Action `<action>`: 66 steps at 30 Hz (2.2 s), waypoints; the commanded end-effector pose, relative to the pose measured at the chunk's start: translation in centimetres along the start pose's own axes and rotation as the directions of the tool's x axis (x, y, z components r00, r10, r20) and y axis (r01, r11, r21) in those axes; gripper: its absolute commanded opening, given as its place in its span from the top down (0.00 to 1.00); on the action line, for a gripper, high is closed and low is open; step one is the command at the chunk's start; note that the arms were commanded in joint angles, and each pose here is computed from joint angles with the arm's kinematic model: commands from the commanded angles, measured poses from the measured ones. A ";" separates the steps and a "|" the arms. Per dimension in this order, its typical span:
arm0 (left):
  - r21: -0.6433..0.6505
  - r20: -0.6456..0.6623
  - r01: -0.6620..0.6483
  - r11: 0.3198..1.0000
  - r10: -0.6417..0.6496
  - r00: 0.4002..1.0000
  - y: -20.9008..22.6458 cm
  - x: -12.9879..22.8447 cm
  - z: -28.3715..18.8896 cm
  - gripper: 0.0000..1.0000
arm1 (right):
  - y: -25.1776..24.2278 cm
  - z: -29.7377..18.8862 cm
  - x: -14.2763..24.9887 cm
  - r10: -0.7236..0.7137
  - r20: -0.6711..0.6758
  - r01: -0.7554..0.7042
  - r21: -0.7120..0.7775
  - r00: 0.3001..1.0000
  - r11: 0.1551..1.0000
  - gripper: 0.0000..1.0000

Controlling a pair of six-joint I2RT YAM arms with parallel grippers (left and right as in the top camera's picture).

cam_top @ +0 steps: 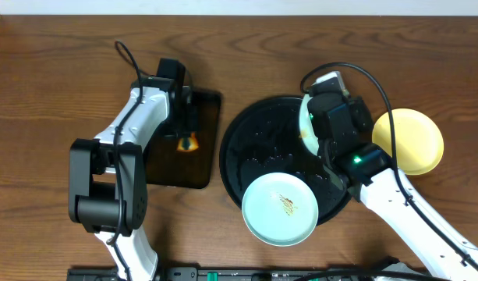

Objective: Clean dirty plates on tray and stack at the side
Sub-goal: 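Lift the upper blue plate with the right gripper and move it right, then set the blue plate onto the yellow plate at the right side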

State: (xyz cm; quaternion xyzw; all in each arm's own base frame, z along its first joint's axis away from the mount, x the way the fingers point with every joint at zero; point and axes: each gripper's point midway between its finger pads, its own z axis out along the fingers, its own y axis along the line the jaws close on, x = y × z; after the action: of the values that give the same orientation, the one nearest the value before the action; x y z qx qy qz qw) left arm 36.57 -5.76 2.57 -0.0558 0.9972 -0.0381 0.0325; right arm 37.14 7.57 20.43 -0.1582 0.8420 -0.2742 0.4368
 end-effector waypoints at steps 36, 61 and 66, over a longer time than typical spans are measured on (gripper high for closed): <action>-0.055 0.021 0.087 0.995 -0.086 0.996 1.2 -0.2 -0.6 0.92 | -3.0 4.1 13.0 0.509 -0.537 -0.686 -0.195 0.673 0.701 0.71; -0.057 0.014 0.087 0.995 -0.087 0.996 1.2 0.0 -0.6 0.92 | 2.6 6.2 20.6 0.393 -0.751 -0.693 -0.117 0.531 0.711 0.99; -0.057 0.013 0.087 0.995 -0.087 0.996 1.2 0.0 -0.6 0.92 | 1.7 6.5 19.3 0.430 -0.709 -0.699 -0.124 0.559 0.705 0.99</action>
State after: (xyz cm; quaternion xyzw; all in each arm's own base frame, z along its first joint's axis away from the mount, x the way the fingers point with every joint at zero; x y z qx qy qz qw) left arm 36.22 -4.46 2.50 -0.0943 0.9951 -0.0071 0.0278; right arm 31.12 -2.34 3.05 0.1359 0.9811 0.0302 0.1343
